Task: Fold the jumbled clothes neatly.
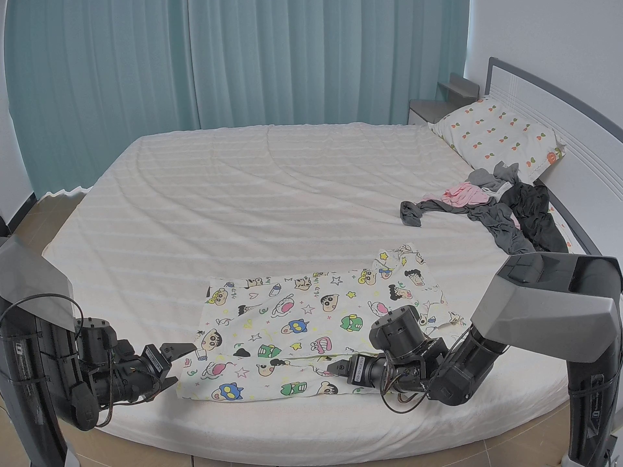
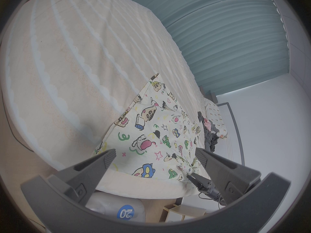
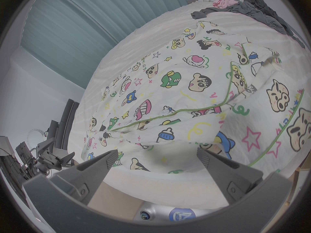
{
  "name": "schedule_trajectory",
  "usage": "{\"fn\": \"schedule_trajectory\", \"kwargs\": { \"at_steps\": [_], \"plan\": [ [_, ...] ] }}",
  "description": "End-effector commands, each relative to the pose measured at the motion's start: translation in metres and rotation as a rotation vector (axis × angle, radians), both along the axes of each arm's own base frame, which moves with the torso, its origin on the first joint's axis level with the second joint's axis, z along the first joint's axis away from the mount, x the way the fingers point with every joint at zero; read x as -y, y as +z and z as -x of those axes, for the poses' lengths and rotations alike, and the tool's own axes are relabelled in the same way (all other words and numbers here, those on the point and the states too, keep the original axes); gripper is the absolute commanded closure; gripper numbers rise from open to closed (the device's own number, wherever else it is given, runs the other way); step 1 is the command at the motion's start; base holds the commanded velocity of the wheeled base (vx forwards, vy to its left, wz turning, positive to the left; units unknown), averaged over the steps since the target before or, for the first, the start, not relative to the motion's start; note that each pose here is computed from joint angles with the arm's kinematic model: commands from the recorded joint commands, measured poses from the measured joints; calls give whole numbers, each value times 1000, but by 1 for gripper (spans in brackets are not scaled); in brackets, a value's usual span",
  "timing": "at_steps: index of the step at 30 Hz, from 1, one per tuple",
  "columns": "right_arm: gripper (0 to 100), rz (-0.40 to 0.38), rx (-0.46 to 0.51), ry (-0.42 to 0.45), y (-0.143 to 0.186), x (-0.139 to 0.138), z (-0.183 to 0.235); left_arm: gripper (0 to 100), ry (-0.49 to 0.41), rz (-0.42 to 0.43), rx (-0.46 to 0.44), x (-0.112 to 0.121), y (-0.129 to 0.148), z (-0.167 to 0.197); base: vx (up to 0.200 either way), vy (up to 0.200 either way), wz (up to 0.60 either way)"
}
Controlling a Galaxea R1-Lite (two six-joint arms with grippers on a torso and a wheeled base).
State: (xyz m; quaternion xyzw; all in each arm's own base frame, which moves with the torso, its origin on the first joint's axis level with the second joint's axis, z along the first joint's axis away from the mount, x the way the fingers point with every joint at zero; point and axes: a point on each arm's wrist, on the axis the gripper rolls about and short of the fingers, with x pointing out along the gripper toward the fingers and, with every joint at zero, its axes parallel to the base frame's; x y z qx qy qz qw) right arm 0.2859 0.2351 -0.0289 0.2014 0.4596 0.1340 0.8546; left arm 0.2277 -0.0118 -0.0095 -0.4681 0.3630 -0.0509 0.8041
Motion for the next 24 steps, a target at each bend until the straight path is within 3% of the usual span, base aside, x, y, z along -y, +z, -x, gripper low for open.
{"fn": "schedule_trajectory", "kwargs": {
  "at_steps": [1, 8, 24],
  "plan": [
    [0, -9, 15, -2, 0, -7, -9, 0, 0, 0, 16, 0, 1, -1, 0, 0, 0],
    [0, 50, 96, -97, -12, -15, -28, 0, 2, -1, 16, 0, 1, -1, 0, 0, 0],
    [0, 16, 214, -175, 17, -19, -46, 0, 2, -1, 16, 0, 1, -1, 0, 0, 0]
  ]
}}
